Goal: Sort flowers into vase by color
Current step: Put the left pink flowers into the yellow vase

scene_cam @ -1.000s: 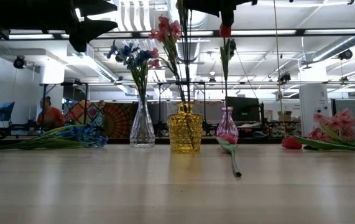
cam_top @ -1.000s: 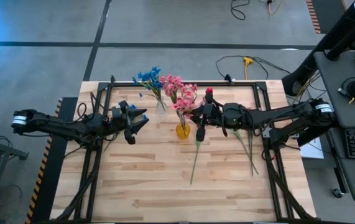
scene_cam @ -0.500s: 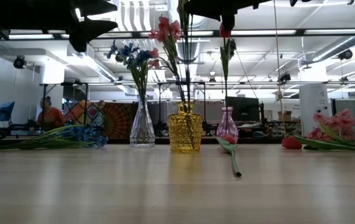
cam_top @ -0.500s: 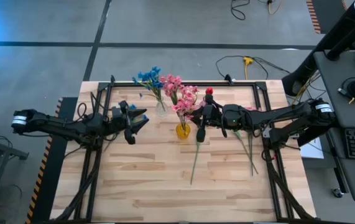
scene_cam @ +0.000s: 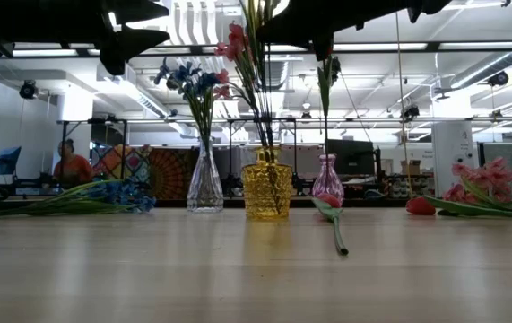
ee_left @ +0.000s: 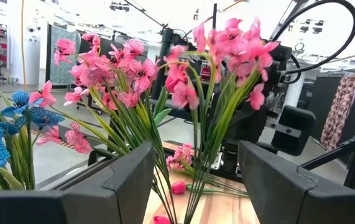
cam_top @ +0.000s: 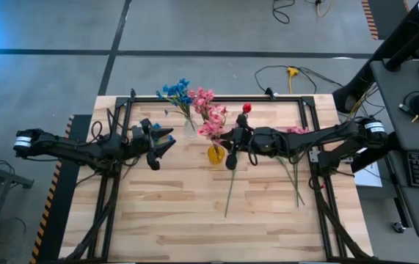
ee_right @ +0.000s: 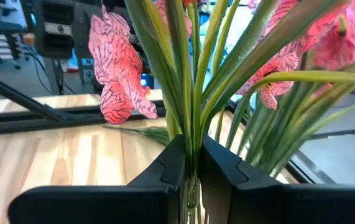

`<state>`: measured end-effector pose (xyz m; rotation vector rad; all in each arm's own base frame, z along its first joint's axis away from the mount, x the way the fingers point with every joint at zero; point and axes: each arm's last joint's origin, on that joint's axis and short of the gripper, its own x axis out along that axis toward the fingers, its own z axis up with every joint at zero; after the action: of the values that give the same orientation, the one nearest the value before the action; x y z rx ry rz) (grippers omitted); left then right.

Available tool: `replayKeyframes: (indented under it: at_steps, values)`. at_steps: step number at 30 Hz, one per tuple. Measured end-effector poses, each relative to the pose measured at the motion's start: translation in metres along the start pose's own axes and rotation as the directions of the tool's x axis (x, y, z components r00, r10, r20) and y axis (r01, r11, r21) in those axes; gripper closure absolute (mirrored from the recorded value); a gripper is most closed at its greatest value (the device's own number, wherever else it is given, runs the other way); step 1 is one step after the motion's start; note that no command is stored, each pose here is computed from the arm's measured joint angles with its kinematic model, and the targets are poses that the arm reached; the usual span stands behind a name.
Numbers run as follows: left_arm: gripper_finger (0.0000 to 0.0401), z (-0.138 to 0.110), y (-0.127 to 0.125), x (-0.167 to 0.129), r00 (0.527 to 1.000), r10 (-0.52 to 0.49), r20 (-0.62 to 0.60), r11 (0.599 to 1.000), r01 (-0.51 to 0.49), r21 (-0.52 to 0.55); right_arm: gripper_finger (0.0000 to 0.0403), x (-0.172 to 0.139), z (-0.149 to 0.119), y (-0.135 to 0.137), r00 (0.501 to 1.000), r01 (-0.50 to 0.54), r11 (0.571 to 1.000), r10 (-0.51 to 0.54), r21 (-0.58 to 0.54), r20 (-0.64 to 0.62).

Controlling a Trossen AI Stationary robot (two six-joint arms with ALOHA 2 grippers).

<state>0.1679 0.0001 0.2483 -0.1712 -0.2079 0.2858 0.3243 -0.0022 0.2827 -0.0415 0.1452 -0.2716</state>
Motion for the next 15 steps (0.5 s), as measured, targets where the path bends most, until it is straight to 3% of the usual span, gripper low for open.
replayKeyframes:
  at_steps: [15]
  values:
    - [0.0186,0.0000,0.0000,0.0000,1.000,0.000,0.000,1.000,0.000,0.000,0.0369,0.0010,-0.0014,0.0001,1.000,0.008,1.000,-0.008,0.030,-0.006]
